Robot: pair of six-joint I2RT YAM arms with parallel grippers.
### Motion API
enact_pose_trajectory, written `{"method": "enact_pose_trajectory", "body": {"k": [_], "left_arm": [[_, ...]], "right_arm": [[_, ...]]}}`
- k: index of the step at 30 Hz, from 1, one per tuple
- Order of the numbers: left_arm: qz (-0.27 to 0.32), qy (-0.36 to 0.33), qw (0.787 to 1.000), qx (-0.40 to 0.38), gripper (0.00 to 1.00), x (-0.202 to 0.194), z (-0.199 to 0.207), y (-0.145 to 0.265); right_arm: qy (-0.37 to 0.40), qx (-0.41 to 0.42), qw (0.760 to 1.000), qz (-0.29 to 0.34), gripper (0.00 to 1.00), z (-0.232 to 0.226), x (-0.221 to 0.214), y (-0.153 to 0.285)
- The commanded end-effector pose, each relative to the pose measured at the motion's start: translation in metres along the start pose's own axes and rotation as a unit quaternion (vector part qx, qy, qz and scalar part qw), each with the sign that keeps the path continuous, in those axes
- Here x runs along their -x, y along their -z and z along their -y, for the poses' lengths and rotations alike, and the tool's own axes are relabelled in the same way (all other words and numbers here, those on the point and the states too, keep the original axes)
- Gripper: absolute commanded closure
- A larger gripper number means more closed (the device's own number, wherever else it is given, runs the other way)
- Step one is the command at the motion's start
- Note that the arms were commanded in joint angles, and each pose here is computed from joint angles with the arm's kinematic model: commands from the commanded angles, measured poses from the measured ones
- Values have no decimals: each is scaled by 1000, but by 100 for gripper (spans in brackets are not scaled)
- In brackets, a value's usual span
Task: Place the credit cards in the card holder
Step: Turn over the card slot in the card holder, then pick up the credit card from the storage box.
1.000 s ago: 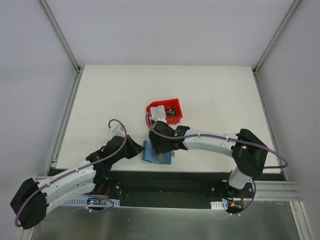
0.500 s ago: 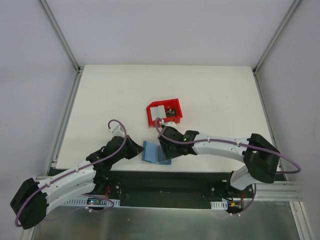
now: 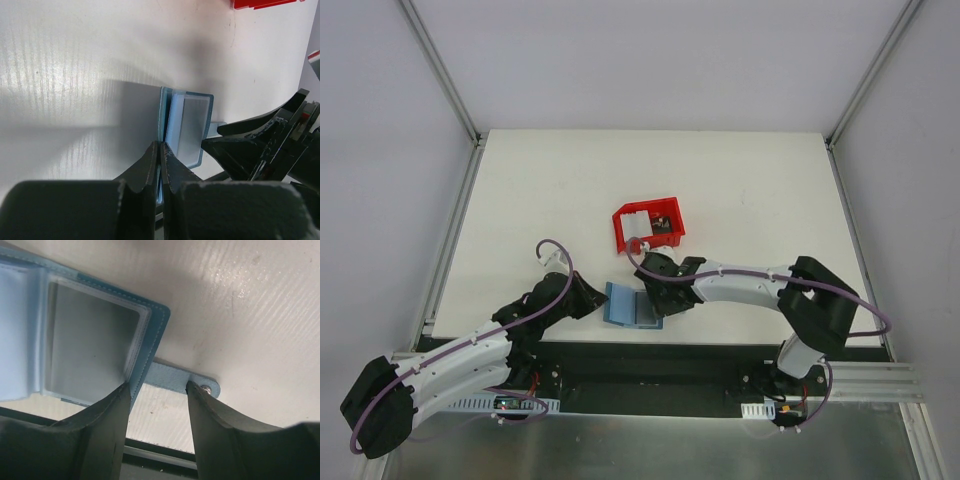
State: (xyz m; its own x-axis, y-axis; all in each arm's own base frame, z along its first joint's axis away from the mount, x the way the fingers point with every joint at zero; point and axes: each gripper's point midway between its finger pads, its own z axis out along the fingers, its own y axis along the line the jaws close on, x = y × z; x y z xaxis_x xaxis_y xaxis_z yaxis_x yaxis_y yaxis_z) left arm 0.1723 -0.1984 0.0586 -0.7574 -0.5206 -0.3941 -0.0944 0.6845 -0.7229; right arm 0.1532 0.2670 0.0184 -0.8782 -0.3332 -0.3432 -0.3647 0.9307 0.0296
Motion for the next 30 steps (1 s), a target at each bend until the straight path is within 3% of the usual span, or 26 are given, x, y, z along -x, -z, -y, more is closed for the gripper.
{"method": "enact_pose_trajectory", "body": {"k": [1,7,17,27,30], "left_arm": [[0,3,1000,-13,100,0,7,2],[3,7,1000,-11,100,1,6,1],[8,12,1000,-9,100,5,12,0],[19,24,1000,9,100,7,2,-3],[26,24,999,16,100,9,-2,-4]], "right_arm": [[18,-15,1000,-10,50,0,7,-2],[20,-6,999,29,50,2,29,24],[5,105,985,135,40,-10,103,95],[-44,170,967,183,37,4,189,100],[-54,179,969,159,35,6,204,75]]}}
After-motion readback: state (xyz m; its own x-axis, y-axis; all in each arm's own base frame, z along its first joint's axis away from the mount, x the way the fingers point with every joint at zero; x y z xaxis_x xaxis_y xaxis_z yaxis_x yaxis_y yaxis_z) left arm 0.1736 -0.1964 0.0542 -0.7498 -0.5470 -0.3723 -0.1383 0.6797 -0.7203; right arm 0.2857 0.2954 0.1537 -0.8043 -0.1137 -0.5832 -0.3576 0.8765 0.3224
